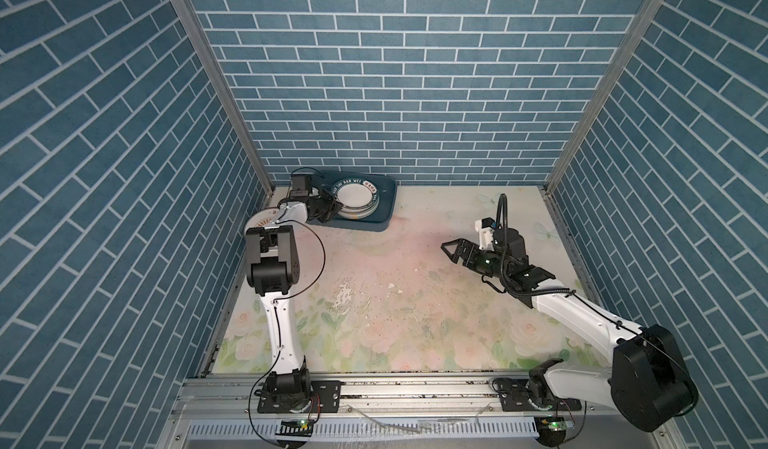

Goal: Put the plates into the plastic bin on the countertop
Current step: 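Lower the HAO SHI HAO WEI plate against the stack and open the left gripper, then withdraw the left gripper from the bin toward the orange sunburst plate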

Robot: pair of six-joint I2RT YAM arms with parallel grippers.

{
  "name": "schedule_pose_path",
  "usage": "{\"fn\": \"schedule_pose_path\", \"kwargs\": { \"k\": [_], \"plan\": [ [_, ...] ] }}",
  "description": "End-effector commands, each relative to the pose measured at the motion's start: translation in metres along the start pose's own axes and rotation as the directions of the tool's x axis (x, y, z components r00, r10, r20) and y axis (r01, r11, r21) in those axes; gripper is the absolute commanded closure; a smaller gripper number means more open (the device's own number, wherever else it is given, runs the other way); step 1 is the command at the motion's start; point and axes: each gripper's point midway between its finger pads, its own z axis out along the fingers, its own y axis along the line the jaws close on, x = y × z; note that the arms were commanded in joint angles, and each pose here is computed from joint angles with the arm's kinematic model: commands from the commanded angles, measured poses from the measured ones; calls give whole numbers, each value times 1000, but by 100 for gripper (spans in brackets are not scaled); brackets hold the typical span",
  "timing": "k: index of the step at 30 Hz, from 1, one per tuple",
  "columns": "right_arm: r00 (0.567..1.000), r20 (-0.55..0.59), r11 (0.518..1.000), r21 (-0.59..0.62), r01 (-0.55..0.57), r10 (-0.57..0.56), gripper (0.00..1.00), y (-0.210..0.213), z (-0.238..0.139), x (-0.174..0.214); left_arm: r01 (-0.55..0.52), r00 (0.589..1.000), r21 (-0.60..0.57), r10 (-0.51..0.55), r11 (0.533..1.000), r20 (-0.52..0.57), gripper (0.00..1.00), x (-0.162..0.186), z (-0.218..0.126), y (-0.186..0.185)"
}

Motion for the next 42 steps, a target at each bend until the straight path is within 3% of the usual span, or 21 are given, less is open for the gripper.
{"fn": "schedule_pose_path", "kwargs": {
  "k": [1, 6, 26, 31, 36, 42],
  "plan": [
    [999, 33, 999, -8, 41, -40, 2, 8, -3, -13, -34, 999, -14, 34, 999, -2, 84, -2, 2, -2],
    [998, 44, 999, 3, 39, -40, 2, 7, -5, -14, -43, 999, -43, 43, 998, -2, 72, -3, 2, 2],
    [998, 48, 999, 15, 34, -34, 1, 4, -1, -17, -205, 977, -194, 211, 959, 15, 49, -8, -17, 4],
    [998, 47, 999, 5, 33, -34, 2, 7, -2, -17, -253, 955, -213, 279, 944, 101, 39, -11, -46, -8],
    [997, 69, 1000, -11, 23, -22, 2, 10, -10, -17, -291, 919, -247, 342, 924, 195, 22, -9, -88, -21],
    [994, 109, 999, -33, 14, -10, 1, 16, -29, -17, -263, 883, -241, 334, 934, 331, 15, 0, -139, -15]
  ]
}}
